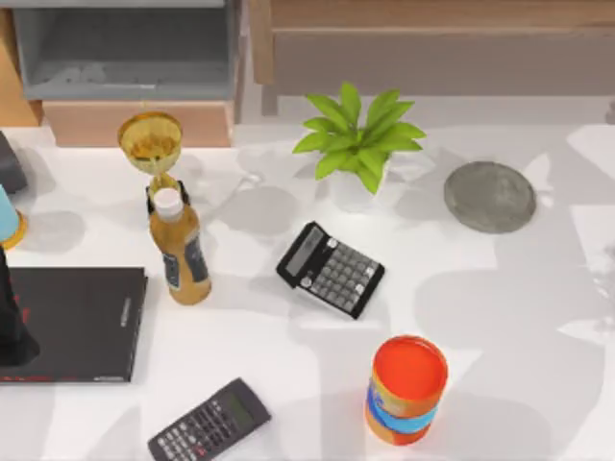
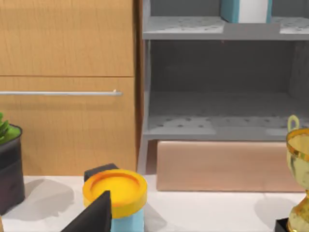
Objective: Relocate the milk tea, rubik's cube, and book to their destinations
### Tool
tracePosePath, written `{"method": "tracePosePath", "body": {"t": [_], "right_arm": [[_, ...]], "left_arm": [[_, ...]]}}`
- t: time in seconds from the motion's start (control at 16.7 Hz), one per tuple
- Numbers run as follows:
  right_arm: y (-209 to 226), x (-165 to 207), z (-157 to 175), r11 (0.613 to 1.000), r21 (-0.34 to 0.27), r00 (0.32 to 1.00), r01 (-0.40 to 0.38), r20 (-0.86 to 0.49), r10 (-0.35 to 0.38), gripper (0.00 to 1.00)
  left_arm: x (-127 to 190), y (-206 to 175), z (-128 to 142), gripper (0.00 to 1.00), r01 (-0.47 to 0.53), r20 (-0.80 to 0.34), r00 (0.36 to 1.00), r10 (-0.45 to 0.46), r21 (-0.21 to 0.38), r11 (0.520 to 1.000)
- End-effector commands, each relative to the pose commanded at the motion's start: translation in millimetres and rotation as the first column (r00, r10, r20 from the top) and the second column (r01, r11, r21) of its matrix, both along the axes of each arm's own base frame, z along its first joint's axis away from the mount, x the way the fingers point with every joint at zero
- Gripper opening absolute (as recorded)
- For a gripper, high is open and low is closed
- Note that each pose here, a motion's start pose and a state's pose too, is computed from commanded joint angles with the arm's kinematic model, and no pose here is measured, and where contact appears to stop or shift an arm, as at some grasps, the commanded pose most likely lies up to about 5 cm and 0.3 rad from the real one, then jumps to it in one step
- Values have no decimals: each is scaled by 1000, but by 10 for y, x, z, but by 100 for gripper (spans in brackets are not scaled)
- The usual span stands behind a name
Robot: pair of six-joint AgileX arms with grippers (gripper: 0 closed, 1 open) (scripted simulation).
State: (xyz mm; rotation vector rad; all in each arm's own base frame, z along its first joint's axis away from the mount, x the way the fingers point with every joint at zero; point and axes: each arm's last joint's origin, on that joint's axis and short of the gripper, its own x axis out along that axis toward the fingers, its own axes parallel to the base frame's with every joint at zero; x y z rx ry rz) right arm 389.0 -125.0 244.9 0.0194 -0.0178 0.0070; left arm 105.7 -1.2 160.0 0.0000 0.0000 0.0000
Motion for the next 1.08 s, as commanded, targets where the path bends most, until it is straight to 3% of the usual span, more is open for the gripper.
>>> {"method": "tracePosePath", "body": {"t": [0.3,0.54,0.84,1.08], "right_arm": [[1111,-60,26,993,97,996,-73,-52,78,0],[1843,-260,-116,990,134,983,-48,-170,71,0],[2312,-404,-478,998,48,930,36,-366,-16,0],[2495,-443,-641,999,-30,894,44,-444,-53,0]], "left_arm": [[0,0,0,100,0,0,1000,0,0,1000],[0,0,0,100,0,0,1000,0,0,1000],[0,0,0,100,0,0,1000,0,0,1000],[0,0,0,100,0,0,1000,0,0,1000]]}}
